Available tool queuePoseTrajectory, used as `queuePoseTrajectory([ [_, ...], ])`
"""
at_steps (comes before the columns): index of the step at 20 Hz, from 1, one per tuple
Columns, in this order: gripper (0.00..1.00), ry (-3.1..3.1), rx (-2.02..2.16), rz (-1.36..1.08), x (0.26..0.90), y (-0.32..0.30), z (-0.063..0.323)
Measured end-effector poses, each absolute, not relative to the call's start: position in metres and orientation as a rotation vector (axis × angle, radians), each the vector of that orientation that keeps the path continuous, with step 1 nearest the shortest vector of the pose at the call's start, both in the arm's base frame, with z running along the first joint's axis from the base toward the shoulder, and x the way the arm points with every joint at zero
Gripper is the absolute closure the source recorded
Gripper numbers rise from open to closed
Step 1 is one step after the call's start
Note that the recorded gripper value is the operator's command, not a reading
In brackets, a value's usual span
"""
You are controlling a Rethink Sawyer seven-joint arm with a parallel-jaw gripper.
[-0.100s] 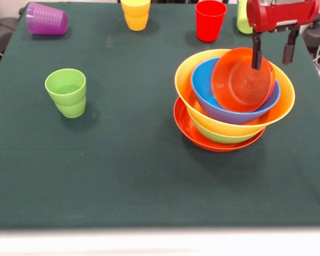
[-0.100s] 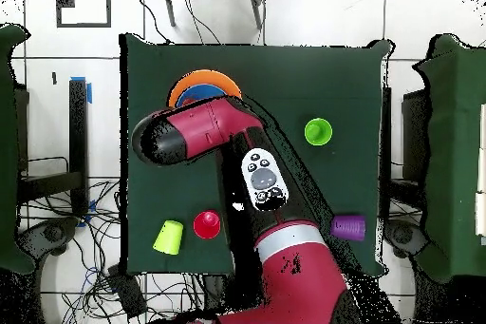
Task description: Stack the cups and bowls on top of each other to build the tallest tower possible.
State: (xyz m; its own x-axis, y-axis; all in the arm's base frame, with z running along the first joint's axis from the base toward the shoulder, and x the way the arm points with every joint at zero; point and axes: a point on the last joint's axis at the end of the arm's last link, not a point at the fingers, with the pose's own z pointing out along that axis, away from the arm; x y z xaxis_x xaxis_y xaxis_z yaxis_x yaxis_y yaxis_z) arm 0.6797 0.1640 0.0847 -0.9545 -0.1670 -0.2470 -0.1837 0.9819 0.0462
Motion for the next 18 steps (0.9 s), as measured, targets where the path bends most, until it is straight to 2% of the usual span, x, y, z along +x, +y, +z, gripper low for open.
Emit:
queuePoseTrajectory([
  [18,0.0,2.81,-0.322,0.056,0.699,0.156,0.099],
])
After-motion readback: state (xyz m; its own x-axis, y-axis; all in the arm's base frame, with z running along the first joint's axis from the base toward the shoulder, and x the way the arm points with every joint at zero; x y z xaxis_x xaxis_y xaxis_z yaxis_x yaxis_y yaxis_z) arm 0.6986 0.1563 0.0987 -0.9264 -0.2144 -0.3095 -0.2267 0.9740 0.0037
